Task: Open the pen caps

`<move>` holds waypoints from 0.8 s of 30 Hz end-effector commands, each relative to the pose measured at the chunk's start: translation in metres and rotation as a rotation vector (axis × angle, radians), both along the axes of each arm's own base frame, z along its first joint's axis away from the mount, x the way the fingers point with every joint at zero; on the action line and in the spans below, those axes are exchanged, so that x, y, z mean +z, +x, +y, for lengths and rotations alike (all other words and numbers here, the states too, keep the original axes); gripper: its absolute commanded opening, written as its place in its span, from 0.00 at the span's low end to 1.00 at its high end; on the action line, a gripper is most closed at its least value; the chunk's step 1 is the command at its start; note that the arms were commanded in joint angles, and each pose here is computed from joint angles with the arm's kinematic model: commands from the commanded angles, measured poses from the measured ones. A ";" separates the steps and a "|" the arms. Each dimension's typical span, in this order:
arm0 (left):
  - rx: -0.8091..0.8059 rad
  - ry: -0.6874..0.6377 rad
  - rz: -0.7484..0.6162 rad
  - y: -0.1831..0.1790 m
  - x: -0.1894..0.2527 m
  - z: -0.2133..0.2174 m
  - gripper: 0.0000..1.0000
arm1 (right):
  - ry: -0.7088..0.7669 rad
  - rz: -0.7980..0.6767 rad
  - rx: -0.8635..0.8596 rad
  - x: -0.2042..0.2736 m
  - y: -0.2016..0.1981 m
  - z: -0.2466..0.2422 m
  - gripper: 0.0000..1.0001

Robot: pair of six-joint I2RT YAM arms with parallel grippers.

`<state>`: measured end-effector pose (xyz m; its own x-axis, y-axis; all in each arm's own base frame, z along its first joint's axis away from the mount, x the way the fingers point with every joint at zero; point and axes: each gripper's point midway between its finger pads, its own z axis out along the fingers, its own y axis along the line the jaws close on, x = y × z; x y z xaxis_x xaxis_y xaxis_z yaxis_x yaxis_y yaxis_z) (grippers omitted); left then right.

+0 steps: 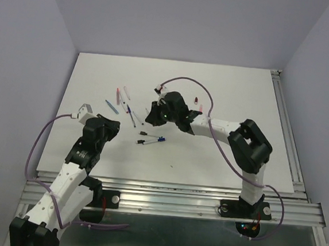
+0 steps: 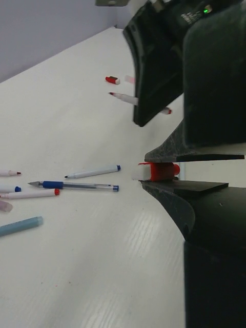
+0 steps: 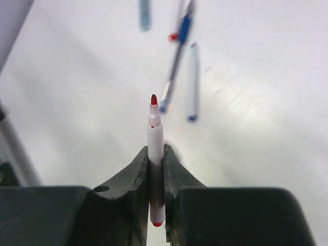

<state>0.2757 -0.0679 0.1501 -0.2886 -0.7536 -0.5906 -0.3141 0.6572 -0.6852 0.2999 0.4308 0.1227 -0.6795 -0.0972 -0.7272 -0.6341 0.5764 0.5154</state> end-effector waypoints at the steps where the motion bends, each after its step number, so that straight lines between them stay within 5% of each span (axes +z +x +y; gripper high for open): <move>1: 0.030 0.012 -0.001 -0.010 0.001 0.009 0.00 | -0.226 -0.103 -0.061 -0.035 0.067 -0.004 0.01; 10: -0.007 0.045 0.017 -0.011 -0.004 0.006 0.00 | -0.330 -0.102 -0.096 -0.072 0.129 0.022 0.10; 24: -0.035 0.033 -0.036 -0.010 0.004 0.002 0.00 | -0.266 0.054 -0.049 -0.100 0.113 0.042 0.34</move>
